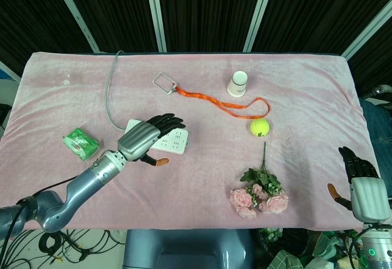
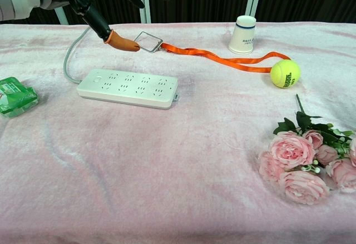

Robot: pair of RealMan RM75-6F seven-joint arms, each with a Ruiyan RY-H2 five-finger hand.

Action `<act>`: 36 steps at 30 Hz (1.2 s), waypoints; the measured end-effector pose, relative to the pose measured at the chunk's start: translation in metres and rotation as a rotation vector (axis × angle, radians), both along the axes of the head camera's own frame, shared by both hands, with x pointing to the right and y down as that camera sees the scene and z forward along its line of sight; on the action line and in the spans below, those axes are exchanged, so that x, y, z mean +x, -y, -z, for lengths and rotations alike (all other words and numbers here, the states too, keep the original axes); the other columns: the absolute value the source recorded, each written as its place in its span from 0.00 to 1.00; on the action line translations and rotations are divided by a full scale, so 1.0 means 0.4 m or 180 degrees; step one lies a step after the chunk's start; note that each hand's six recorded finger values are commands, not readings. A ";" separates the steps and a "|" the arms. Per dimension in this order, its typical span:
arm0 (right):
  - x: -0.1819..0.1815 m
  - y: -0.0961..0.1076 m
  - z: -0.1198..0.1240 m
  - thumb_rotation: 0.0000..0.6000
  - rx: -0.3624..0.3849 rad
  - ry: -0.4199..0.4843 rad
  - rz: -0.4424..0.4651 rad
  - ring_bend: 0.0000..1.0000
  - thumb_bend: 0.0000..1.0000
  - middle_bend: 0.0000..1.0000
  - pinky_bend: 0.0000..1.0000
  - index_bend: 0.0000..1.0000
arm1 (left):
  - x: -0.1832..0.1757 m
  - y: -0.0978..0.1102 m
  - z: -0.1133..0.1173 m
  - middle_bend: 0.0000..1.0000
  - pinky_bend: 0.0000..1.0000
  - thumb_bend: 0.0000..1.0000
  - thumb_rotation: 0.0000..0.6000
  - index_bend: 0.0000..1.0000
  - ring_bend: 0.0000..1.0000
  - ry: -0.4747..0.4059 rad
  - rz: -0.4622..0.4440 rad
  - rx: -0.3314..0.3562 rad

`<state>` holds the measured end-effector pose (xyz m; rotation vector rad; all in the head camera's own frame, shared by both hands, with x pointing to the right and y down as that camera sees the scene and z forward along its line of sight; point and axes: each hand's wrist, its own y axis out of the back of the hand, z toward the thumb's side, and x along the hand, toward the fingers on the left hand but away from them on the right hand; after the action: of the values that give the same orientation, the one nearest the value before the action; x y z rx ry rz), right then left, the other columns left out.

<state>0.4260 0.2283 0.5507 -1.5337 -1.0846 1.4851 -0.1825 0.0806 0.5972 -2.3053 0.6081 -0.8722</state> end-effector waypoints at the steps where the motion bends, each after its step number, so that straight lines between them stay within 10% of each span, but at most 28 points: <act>1: 0.003 -0.001 -0.001 1.00 -0.0017 -0.0003 -0.0018 0.20 0.20 0.09 0.20 0.03 | 0.000 0.000 -0.001 0.10 0.13 0.21 1.00 0.15 0.00 0.0009 -0.0003 -0.0001; 32: 0.023 -0.003 -0.011 1.00 -0.0159 -0.0099 -0.0155 0.19 0.20 0.09 0.20 0.03 | 0.003 -0.005 -0.002 0.10 0.13 0.21 1.00 0.15 0.00 0.0056 0.0000 0.0038; 36: 0.025 -0.004 -0.013 1.00 -0.0175 -0.0114 -0.0167 0.19 0.20 0.09 0.20 0.03 | -0.006 0.000 -0.005 0.17 0.30 0.23 1.00 0.15 0.16 0.0110 -0.0004 0.0056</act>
<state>0.4360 0.2298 0.5558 -1.5207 -1.0787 1.5839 -0.1850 0.0806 0.5990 -2.2699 0.5973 -0.9006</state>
